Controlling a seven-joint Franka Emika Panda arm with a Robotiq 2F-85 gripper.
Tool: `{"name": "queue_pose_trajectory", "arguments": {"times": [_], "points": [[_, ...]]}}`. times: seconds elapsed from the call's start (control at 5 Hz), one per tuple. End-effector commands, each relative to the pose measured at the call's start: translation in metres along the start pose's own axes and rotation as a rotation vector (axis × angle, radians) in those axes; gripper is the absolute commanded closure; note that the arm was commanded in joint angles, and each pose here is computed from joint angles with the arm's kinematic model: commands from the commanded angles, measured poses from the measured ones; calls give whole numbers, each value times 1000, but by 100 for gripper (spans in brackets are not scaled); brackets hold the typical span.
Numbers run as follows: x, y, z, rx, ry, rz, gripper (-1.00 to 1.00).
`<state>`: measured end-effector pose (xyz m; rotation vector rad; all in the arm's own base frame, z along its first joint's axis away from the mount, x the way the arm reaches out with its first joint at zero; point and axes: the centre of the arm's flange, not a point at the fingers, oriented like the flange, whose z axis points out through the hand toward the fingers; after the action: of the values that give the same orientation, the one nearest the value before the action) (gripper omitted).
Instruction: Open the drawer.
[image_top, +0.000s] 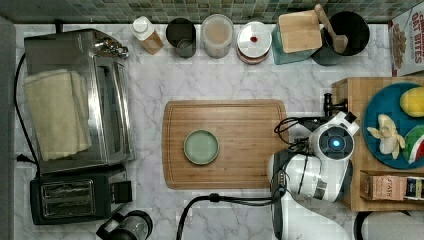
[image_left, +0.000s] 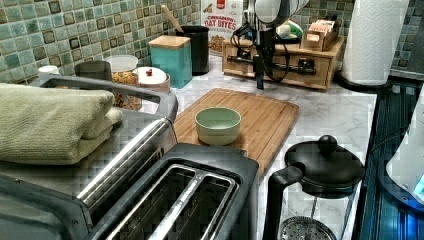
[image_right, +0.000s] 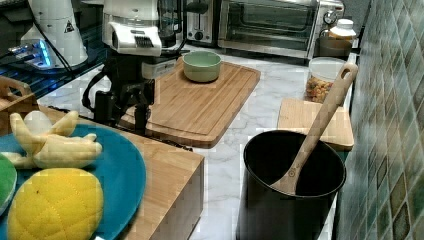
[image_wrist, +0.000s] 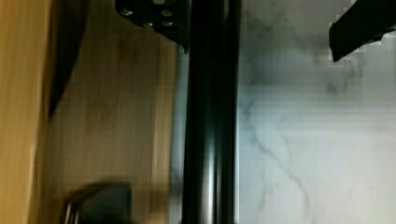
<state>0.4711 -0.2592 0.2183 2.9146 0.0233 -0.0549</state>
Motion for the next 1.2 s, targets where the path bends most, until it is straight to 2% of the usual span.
{"name": "queue_pose_trajectory", "arguments": {"times": [0.2,0.4,0.6,0.8,1.0,1.2], "points": [[12,-65,-61,134,95,9,-100],[26,-115,-68,168,77,-29,-100],[29,-166,-69,178,119,-56,-100],[29,-221,-75,178,126,-61,-100],[26,-259,-92,183,98,-75,-100],[16,-289,-110,186,127,-99,-100]]}}
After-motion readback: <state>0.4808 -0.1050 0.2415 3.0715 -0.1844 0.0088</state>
